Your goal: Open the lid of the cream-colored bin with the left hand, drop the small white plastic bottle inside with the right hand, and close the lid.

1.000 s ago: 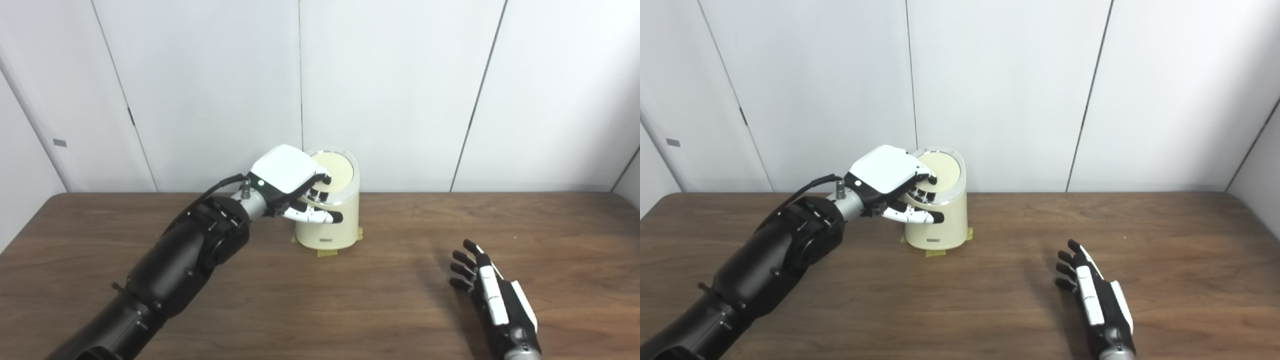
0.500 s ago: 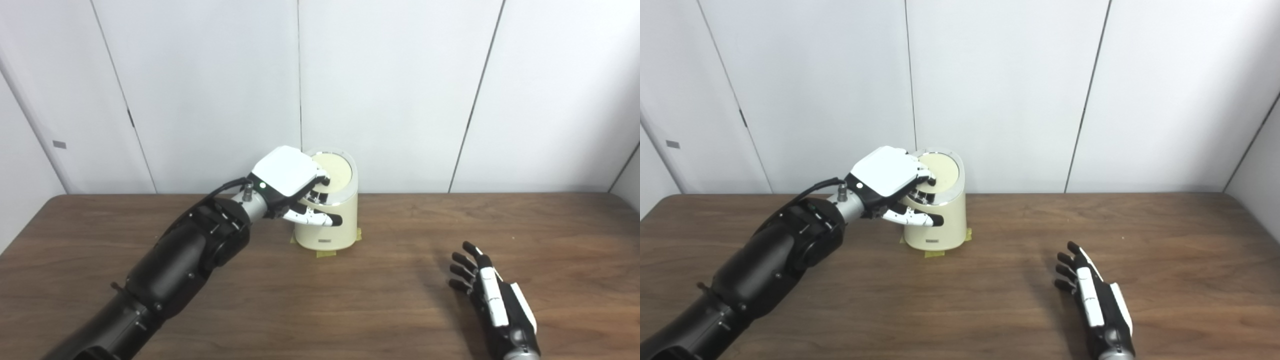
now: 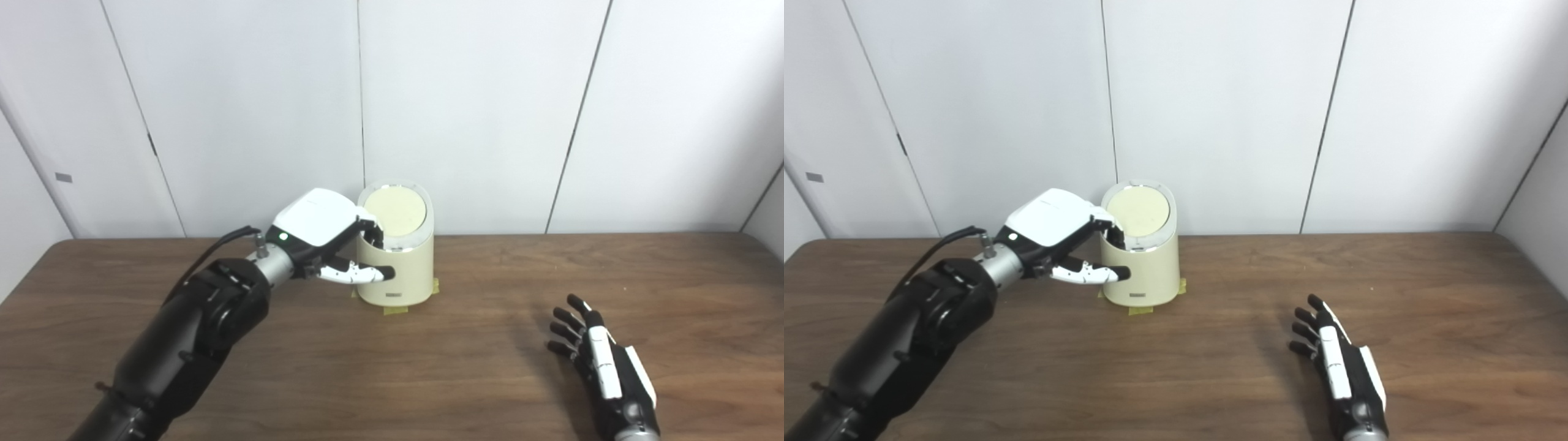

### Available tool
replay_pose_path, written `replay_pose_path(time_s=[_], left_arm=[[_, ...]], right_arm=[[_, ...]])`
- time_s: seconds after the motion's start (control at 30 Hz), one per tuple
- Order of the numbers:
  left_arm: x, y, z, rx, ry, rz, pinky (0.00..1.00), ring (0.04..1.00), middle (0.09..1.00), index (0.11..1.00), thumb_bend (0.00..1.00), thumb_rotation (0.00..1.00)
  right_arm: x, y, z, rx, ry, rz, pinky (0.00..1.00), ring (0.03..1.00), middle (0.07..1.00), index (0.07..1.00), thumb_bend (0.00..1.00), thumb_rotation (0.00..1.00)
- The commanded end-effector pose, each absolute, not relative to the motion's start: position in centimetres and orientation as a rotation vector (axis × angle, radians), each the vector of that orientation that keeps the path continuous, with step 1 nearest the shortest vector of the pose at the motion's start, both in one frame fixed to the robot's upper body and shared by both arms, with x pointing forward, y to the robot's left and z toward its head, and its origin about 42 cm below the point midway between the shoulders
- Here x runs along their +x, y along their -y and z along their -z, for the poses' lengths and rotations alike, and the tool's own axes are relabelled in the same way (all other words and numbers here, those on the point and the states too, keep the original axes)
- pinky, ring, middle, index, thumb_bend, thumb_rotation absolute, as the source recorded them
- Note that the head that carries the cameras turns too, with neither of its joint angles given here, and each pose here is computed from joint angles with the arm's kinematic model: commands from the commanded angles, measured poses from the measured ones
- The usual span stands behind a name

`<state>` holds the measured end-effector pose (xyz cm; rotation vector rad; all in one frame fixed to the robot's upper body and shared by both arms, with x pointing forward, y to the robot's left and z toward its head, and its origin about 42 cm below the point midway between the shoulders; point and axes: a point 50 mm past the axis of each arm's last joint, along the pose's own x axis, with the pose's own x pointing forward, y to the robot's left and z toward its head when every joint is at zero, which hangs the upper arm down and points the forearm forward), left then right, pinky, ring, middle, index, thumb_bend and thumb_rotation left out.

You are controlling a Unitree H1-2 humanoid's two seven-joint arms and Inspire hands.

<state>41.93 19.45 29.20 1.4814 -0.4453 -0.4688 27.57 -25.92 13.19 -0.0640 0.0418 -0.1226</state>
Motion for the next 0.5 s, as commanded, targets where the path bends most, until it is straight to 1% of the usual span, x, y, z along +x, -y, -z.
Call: replay_pose_path(time_s=[0.0, 0.07, 0.17, 0.2, 0.27, 0.4, 0.47], left_arm=[[41.9, -19.6, -31.7, 1.390, 0.457, 0.411, 0.72, 0.809, 0.805, 0.783, 0.52, 0.64], [41.5, -19.8, -31.6, 1.321, 0.444, 0.394, 0.72, 0.832, 0.851, 0.857, 0.51, 0.60], [40.5, -20.5, -30.7, 1.167, 0.433, 0.351, 0.75, 0.874, 0.890, 0.923, 0.50, 0.59], [40.2, -20.8, -30.4, 1.114, 0.421, 0.334, 0.75, 0.884, 0.899, 0.931, 0.50, 0.59], [39.3, -21.3, -29.8, 1.026, 0.402, 0.305, 0.76, 0.894, 0.929, 0.952, 0.50, 0.62], [37.6, -21.9, -28.3, 0.854, 0.374, 0.248, 0.74, 0.876, 0.941, 0.966, 0.44, 0.57], [36.9, -22.2, -27.4, 0.773, 0.353, 0.242, 0.77, 0.887, 0.952, 0.965, 0.41, 0.61]], right_arm=[[28.0, 25.8, -14.3, -0.066, -0.003, 0.121, 0.78, 0.844, 0.863, 0.908, 0.53, 1.00], [28.0, 25.9, -14.3, -0.069, -0.003, 0.117, 0.78, 0.845, 0.864, 0.901, 0.53, 1.00], [27.9, 25.7, -14.5, -0.081, 0.001, 0.117, 0.77, 0.841, 0.861, 0.889, 0.54, 1.00], [27.9, 25.7, -14.6, -0.084, 0.004, 0.114, 0.76, 0.840, 0.862, 0.888, 0.54, 1.00], [27.8, 25.6, -14.8, -0.084, 0.006, 0.108, 0.77, 0.844, 0.865, 0.885, 0.54, 1.00], [27.6, 25.4, -14.9, -0.077, 0.012, 0.083, 0.78, 0.846, 0.861, 0.876, 0.54, 0.99], [27.5, 25.3, -14.9, -0.073, 0.014, 0.077, 0.78, 0.849, 0.863, 0.874, 0.55, 0.97]])
